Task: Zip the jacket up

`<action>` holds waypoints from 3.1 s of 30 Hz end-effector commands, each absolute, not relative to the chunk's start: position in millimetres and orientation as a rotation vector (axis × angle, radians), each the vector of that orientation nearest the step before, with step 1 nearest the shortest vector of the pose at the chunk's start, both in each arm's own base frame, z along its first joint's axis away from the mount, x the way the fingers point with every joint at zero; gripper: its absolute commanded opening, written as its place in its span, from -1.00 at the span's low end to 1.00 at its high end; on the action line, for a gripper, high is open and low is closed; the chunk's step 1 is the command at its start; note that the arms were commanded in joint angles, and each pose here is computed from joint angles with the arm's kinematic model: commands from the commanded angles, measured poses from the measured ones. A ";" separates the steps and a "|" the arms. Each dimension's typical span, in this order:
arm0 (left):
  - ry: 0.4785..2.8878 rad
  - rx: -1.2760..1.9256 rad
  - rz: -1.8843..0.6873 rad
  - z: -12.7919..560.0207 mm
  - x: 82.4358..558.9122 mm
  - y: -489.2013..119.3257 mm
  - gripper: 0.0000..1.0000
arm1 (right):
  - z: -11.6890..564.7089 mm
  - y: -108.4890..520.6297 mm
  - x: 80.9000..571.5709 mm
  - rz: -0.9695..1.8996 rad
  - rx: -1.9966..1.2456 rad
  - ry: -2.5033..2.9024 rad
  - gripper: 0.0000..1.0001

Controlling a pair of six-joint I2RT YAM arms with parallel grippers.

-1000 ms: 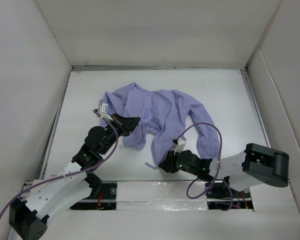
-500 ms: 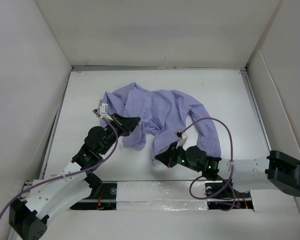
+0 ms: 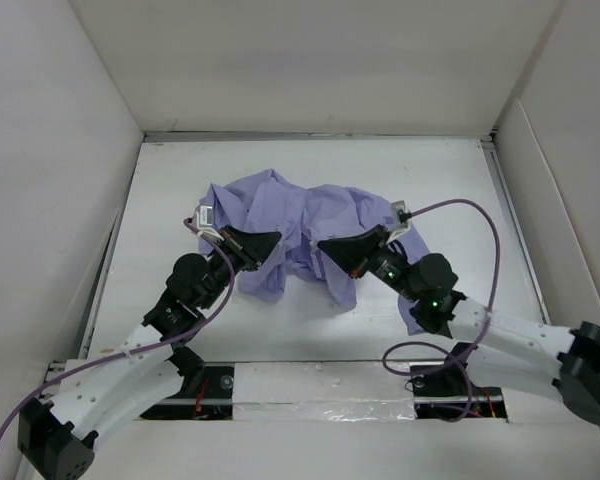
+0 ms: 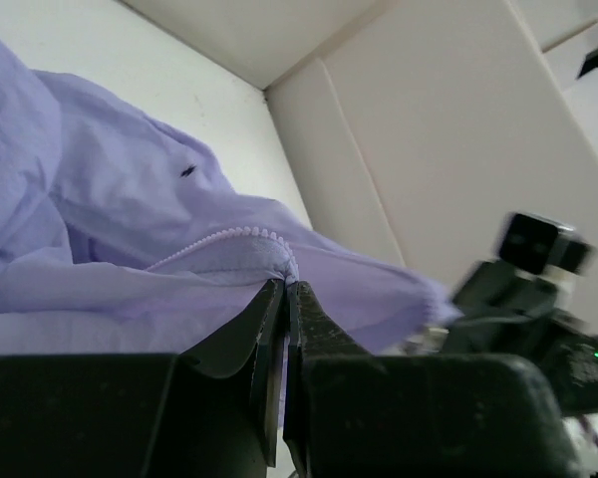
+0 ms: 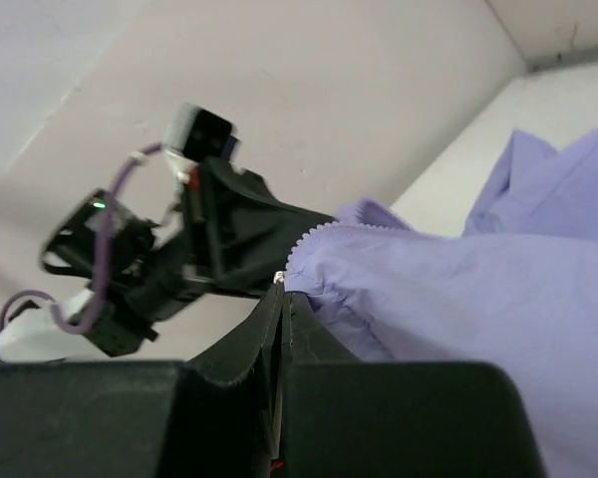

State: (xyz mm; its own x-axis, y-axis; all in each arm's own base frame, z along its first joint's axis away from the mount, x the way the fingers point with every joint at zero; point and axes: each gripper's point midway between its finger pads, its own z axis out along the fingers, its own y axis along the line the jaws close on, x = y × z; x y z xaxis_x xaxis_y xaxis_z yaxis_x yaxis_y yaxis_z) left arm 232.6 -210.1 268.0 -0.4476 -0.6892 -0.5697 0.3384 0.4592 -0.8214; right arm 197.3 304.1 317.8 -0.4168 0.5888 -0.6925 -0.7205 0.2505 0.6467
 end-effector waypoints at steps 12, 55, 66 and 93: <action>1.528 -0.251 -1.421 301.3 219.8 -225.7 -1.00 | 335.0 316.9 208.4 1.594 -0.180 1.243 -1.00; 1.425 -0.135 -1.621 310.5 192.0 -236.9 -1.00 | 340.7 318.4 209.9 1.679 -0.178 1.183 -1.00; 1.422 -0.116 -1.639 309.8 188.8 -238.7 -1.00 | 341.6 317.6 209.2 1.696 -0.184 1.177 -1.00; 1.473 0.017 -1.680 303.4 175.5 -252.6 -1.00 | 346.0 324.6 211.3 1.707 -0.221 1.199 -1.00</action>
State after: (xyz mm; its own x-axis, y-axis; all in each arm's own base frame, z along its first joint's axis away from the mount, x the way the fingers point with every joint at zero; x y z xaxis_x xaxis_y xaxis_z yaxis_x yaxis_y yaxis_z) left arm 188.5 -248.0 292.2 -0.6053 -0.6224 -0.4963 0.5455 0.1297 -0.8280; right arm 214.2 326.9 307.8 -0.5409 0.5712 -0.6174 -0.7333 0.0394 0.6788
